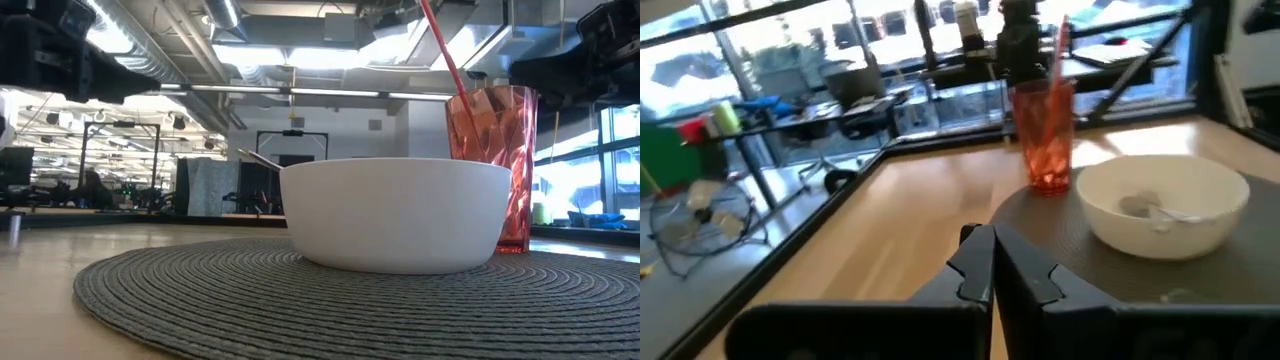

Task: Pick & Place Utensil
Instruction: Return to Home Position

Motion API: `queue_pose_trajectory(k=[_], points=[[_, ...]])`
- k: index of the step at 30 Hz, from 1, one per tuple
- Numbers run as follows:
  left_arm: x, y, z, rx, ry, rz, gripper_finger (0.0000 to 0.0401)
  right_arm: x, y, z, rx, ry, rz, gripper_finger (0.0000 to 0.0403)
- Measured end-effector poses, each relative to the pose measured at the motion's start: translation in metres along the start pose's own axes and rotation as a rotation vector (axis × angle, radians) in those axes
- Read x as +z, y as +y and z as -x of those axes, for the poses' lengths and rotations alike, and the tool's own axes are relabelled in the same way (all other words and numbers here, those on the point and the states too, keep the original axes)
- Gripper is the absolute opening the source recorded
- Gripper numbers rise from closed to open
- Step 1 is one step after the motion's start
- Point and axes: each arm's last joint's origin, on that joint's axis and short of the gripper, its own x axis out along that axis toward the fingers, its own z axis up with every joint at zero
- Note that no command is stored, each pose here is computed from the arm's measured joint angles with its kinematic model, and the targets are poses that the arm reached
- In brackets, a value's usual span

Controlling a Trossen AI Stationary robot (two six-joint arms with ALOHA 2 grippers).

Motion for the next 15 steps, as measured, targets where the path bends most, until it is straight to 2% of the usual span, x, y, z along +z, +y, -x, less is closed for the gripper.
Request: queue_pose_trajectory(k=[2, 8, 15], points=[[-0.0001, 0.0016, -0.0015, 0.005, -0.015, 0.015, 0.0002, -0.0019, 0.0000, 0.0000, -0.001, 0.021, 0.008, 0.0001], [-0.0043, 0.0013, -0.0067, -0.110, -0.113, -0.009, 0.0001, -0.0035, 0.0009, 0.0001, 0.025, 0.035, 0.020, 0.0000], [-0.0087, 0.0033, -0.0100, -0.152, -0.067, 0.034, 0.0002, -0.0034, 0.0012, 0.0001, 0.035, 0.034, 0.016, 0.0000]])
